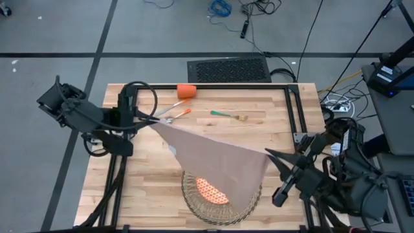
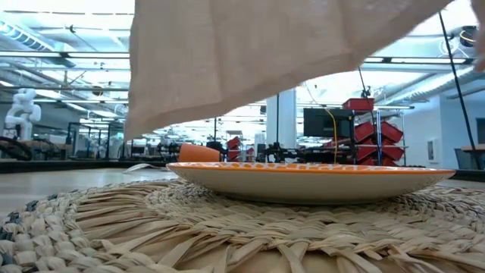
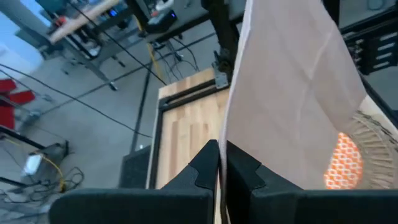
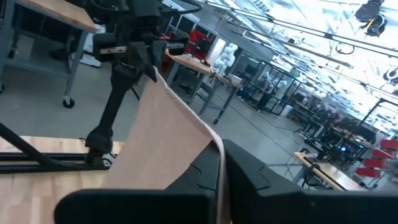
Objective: Set table place
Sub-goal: Fold the napkin
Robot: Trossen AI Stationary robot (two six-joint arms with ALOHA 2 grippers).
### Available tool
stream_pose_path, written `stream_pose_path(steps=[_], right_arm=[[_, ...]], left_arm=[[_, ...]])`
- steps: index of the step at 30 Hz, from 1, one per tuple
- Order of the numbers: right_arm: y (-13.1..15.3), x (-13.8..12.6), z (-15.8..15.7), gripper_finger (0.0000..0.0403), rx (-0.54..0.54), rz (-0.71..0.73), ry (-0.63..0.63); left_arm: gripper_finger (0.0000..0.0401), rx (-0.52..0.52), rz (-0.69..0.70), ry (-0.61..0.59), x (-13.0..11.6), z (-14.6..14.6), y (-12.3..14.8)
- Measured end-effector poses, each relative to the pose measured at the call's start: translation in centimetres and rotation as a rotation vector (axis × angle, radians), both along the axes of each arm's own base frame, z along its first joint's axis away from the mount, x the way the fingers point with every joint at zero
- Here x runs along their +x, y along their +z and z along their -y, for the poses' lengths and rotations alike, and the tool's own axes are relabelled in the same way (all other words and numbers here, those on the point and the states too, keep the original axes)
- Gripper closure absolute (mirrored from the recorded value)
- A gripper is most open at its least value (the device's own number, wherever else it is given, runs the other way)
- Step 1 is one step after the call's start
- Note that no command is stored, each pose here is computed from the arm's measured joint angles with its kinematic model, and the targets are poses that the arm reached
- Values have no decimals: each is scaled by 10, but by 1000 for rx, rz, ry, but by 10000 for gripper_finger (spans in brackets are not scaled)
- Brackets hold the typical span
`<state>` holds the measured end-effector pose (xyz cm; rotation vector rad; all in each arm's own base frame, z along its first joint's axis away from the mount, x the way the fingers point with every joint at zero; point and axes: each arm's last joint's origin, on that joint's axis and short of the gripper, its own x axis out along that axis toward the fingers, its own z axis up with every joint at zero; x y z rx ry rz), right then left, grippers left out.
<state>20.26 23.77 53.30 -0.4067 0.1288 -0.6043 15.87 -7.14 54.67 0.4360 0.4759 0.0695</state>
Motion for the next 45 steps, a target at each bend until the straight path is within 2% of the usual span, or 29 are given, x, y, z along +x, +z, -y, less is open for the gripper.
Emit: stream_pose_path(steps=[8,12,16,20,26,32,37,41,45], right_arm=[[-1,1,29,403,20,9,-27],[-12,7,56,403,92,-16,25],[-29,17,86,403,169,-107,-1],[-36,28,107,403,184,-167,-59],[-29,31,144,403,155,-230,-115],[-15,24,194,403,149,-275,-173],[2,21,232,403,147,-235,-133],[5,22,253,403,166,-237,-61],[-11,35,258,403,197,-304,10]], left_arm=[[401,72,49,55,18,-9,5],[401,82,26,51,32,-18,2],[401,99,-26,79,52,-29,-5],[401,116,-77,104,70,-46,-12],[401,153,-102,196,87,-86,-16],[401,224,-53,325,85,-140,-8],[401,203,5,349,76,-176,-3],[401,144,20,349,77,-188,-6],[401,69,-6,309,71,-185,-9]])
